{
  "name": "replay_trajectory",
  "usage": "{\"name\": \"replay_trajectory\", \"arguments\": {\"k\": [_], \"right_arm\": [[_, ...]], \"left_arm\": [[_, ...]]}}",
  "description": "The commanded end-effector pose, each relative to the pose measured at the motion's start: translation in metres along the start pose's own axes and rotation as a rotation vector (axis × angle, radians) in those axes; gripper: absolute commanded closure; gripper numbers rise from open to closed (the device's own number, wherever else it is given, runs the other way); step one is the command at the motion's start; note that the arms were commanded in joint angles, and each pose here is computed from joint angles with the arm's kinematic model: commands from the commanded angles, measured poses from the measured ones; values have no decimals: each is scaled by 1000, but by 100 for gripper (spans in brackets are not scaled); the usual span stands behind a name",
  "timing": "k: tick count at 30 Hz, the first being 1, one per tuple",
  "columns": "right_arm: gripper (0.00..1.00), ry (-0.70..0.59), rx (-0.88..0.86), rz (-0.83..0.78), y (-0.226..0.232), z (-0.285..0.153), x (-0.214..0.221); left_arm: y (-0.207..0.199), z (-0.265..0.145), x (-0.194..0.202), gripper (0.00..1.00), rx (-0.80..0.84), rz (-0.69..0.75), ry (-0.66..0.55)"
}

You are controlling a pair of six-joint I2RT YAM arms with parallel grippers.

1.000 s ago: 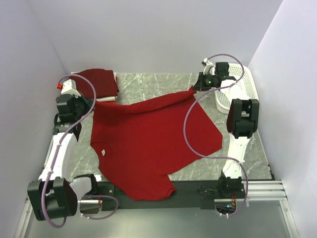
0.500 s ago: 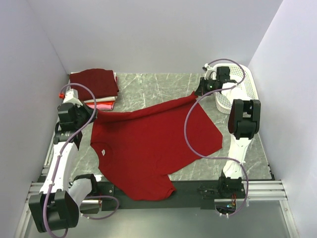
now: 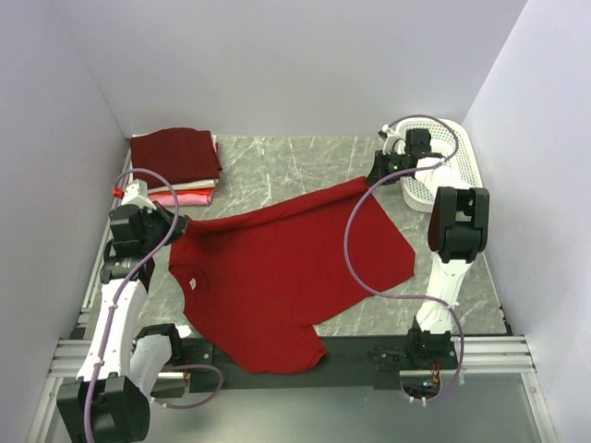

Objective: Fold and stack the t-shirts

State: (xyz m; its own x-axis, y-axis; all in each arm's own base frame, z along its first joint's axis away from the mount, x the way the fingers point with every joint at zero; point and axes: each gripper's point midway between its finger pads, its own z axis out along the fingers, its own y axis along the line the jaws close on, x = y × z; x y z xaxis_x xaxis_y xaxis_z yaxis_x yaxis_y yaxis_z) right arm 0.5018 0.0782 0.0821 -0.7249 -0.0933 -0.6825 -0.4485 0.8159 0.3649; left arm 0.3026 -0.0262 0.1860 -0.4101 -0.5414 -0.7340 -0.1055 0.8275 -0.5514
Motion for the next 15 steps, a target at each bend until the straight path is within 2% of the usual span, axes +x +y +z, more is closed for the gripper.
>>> {"name": "replay_trajectory", "arguments": {"k": [1, 4, 5, 7, 8, 9, 15], "right_arm": [[91, -52, 62, -81, -2, -31, -21], [80, -19, 118, -107, -8, -40, -9], [70, -1, 135, -104, -10, -42, 1], [59, 1, 179, -133, -12, -52, 2], [49, 13, 188, -132, -12, -54, 8], [45, 15, 192, -139, -11, -57, 8], [41, 23, 178, -148, -5, -61, 11]], "left_arm": [[-7, -5, 4, 100, 35, -27, 15], [-9, -8, 12, 100, 47, -40, 43], [-8, -9, 15, 100, 49, -46, 54], [-9, -10, 23, 100, 58, -61, 81], [-9, -10, 25, 100, 60, -66, 89], [-9, -11, 28, 100, 65, -76, 99], [-12, -15, 36, 100, 70, -116, 141]]}}
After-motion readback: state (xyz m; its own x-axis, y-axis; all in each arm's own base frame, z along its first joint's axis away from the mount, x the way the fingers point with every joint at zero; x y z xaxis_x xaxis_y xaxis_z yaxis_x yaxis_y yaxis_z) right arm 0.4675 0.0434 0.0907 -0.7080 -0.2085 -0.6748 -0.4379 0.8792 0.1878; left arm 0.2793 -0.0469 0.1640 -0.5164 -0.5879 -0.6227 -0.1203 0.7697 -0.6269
